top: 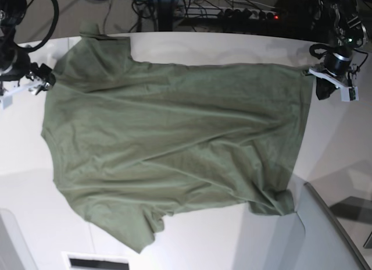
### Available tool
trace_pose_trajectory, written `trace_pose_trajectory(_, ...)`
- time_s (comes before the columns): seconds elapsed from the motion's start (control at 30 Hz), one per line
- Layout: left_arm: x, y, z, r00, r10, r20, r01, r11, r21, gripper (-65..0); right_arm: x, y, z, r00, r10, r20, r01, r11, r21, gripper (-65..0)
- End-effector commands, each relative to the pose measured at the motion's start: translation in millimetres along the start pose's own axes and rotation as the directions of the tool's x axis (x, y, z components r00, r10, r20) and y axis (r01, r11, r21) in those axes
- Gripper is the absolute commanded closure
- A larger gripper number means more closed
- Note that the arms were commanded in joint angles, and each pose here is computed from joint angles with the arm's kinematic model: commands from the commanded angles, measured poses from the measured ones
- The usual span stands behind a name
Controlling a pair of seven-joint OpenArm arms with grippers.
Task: Layout the t-shirt on the table in an organized manner, then fold the t-shirt properly
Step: 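Lay the shirt down and drag both grippers apart along its edge, then lift the shirt edge with both grippers and shake it taut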
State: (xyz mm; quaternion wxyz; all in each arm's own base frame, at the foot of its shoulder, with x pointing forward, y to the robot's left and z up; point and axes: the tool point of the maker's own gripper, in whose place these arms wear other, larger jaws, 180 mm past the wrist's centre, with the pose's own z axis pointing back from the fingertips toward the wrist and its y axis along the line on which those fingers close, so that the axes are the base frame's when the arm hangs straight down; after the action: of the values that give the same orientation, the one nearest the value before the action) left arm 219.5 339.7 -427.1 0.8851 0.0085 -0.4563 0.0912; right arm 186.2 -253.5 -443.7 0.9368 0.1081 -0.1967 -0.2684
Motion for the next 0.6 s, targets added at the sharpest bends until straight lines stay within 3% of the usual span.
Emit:
trace_pose_trajectory(0.0, 17.1, 6.4, 2.6, 0.999, 0.003, 0.052, -0.003, 1.0, -0.001, -15.6, 2.9, -3.6, -0.1, 1.0, 0.015, 0.002, -0.015, 1.0, 0.003, -34.2)
trace_pose_trajectory(0.1, 13.6, 7.3, 7.3, 0.997, 0.044, 0.056, -0.044, 0.999, -0.009, -29.9, -9.4, -8.1, -10.5, 0.998, 0.044, -0.037, -0.043, 0.999, 0.026, -33.6)
trace_pose_trajectory(0.2, 12.9, 6.5, 9.0, 0.995, 0.074, 0.064, -0.073, 0.997, -0.017, -37.0, -14.4, -14.6, -18.4, 0.999, 0.026, -0.035, -0.025, 0.999, 0.022, -33.6)
trace_pose_trajectory(0.57, -21.5, 15.5, 20.1, 0.984, 0.178, 0.012, -0.178, 0.984, 0.0, -37.5, -23.5, -7.1, -25.3, 0.997, 0.044, -0.063, -0.042, 0.998, 0.039, -33.6)
